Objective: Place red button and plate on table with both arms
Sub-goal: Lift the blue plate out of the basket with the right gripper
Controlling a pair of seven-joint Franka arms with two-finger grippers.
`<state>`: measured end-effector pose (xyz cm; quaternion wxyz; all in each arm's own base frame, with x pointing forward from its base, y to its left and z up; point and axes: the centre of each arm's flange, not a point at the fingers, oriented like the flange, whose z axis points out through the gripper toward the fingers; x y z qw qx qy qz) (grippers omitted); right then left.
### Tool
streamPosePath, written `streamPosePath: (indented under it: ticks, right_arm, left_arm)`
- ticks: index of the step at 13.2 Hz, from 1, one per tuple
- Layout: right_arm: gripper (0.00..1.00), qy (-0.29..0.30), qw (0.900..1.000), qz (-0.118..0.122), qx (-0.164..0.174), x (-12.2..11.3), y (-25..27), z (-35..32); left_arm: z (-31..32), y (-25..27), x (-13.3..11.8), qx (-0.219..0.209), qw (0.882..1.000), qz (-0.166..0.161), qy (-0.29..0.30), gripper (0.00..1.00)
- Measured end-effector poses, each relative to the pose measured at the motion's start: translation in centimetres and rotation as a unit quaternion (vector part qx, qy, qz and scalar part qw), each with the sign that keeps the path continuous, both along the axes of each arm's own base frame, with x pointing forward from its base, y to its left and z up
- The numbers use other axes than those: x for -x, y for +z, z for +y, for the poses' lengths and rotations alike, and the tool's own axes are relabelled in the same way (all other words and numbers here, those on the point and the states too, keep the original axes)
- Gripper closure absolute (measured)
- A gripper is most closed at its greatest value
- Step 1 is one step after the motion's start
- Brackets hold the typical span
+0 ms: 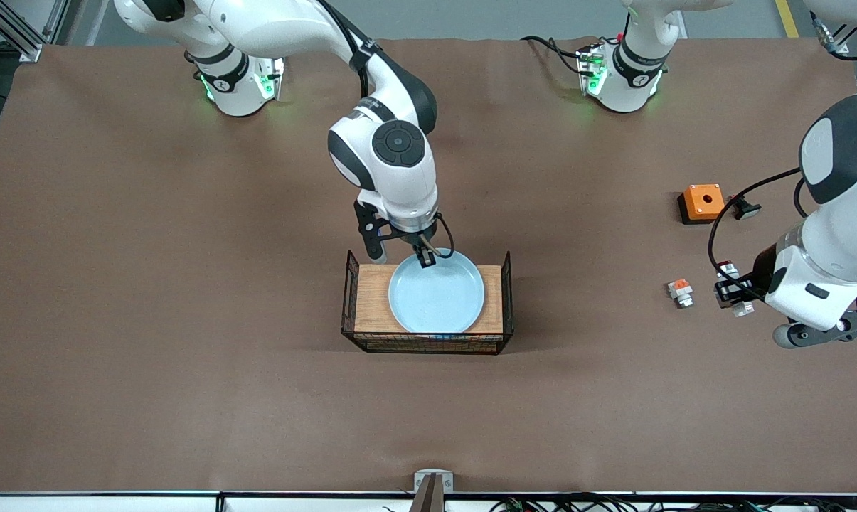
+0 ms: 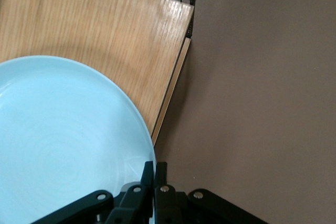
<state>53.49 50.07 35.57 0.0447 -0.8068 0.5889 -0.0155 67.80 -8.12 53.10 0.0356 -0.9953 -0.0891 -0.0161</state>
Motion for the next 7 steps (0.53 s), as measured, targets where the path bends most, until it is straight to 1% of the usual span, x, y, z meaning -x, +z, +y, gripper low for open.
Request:
streamPosePath:
  ticks: [3, 7]
  right_arm:
    - [0.97, 0.0, 1.0, 0.003, 0.003, 0.0, 0.6, 0.1]
    - [0.97, -0.001, 1.0, 0.014, 0.014, -0.1, 3.1, 0.2]
  left_arm:
    - [-0.2, 0.0, 0.0, 0.001, 1.0, 0.0, -0.002, 0.67]
    - [-0.5, 0.0, 0.1, 0.001, 1.0, 0.0, -0.004, 0.67]
